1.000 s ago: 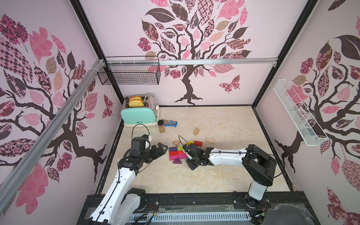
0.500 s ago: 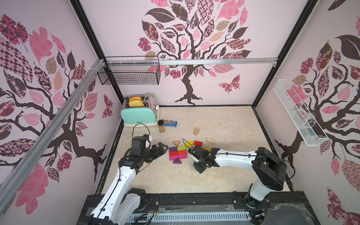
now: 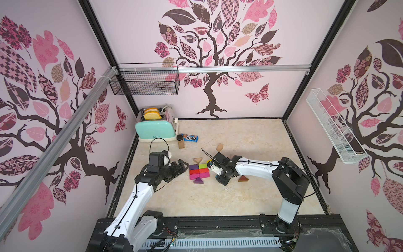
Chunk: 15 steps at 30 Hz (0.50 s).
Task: Assemble a piece of candy with building blocks
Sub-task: Move the building block to the center of the board.
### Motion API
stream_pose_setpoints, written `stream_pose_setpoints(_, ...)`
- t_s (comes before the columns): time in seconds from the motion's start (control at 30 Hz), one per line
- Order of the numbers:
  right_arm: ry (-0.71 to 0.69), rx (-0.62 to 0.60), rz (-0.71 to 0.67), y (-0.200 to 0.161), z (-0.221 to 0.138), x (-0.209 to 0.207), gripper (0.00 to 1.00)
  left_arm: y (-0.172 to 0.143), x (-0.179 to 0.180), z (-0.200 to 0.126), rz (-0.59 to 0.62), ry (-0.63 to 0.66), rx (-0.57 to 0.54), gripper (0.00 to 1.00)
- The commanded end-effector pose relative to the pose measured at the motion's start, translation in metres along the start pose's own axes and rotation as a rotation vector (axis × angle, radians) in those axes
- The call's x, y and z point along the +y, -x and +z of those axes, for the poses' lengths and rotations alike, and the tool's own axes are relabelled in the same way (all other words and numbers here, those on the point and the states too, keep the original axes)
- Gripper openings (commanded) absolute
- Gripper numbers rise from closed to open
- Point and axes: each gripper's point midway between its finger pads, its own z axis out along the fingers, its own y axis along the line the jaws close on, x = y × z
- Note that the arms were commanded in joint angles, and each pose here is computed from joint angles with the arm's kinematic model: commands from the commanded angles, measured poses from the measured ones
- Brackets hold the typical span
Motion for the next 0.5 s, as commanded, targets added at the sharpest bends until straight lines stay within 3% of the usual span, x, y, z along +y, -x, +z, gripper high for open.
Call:
stream_pose_setpoints(0.0, 0.002, -0.010, -0.029, -0.003, -0.009, -0.003, 0.32, 0.013, -0.015, -0.006, 0.057, -0.036, -0.028, 0.96)
stream_pose_setpoints(0.1, -0.024, 0.010, -0.035, -0.007, -0.007, -0.008, 0.35, 0.018, -0.020, -0.008, 0.072, -0.041, -0.028, 0.97)
stream_pose_setpoints(0.23, -0.048, -0.004, -0.016, -0.006, -0.011, -0.016, 0.48, 0.024, -0.027, -0.009, 0.096, -0.055, -0.038, 0.98)
stream_pose_setpoints(0.33, -0.060, -0.084, 0.029, 0.004, -0.031, -0.024, 0.56, 0.025, -0.035, -0.006, 0.126, -0.055, -0.016, 0.98)
stream_pose_setpoints(0.47, -0.035, -0.234, 0.167, 0.013, -0.075, -0.039, 0.59, 0.028, -0.059, 0.005, 0.239, -0.021, 0.008, 0.98)
